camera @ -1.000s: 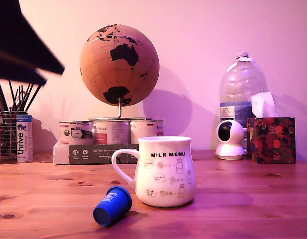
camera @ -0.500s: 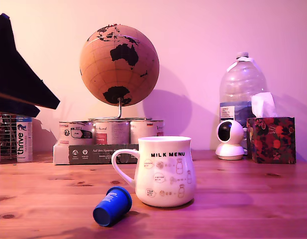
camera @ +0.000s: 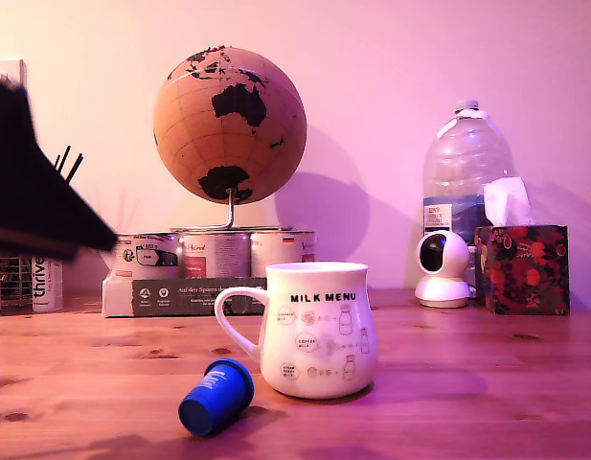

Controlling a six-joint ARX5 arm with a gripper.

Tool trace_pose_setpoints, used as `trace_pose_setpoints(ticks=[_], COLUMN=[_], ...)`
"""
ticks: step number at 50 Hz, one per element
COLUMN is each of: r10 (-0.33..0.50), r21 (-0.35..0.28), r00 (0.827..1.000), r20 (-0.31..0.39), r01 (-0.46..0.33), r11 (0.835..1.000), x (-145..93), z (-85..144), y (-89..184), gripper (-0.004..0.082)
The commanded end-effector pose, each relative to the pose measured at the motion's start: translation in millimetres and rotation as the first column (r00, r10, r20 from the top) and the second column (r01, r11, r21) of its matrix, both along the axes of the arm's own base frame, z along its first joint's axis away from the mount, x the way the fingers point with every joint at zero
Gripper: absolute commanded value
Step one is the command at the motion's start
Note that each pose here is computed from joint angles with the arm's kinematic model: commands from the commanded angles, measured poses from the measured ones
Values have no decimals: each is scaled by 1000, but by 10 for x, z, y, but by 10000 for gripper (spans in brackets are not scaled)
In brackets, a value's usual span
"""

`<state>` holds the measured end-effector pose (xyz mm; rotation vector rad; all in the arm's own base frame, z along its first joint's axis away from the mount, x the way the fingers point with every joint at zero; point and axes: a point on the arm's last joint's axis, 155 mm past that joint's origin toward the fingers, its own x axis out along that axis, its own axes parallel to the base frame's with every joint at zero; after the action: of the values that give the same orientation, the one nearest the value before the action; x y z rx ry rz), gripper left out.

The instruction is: Pick up the coffee capsules from the table one by one and drop them inside the nearest coffee cup

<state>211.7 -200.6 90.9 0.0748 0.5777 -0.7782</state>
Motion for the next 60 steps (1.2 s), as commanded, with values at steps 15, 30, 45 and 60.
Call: trace_pose_setpoints(ticks=[15, 30, 45, 60], r10=[-16, 5, 24, 41], r21=[8, 28, 50, 83], r00=[998, 989, 979, 967], r20=[-65, -148, -201, -252], r01=[17, 0, -14, -21], r11=[1000, 1000, 999, 996], x=[28, 32, 143, 248], z=[-270, -454, -532, -640], y=[-166, -254, -353, -447], gripper=[592, 592, 592, 592])
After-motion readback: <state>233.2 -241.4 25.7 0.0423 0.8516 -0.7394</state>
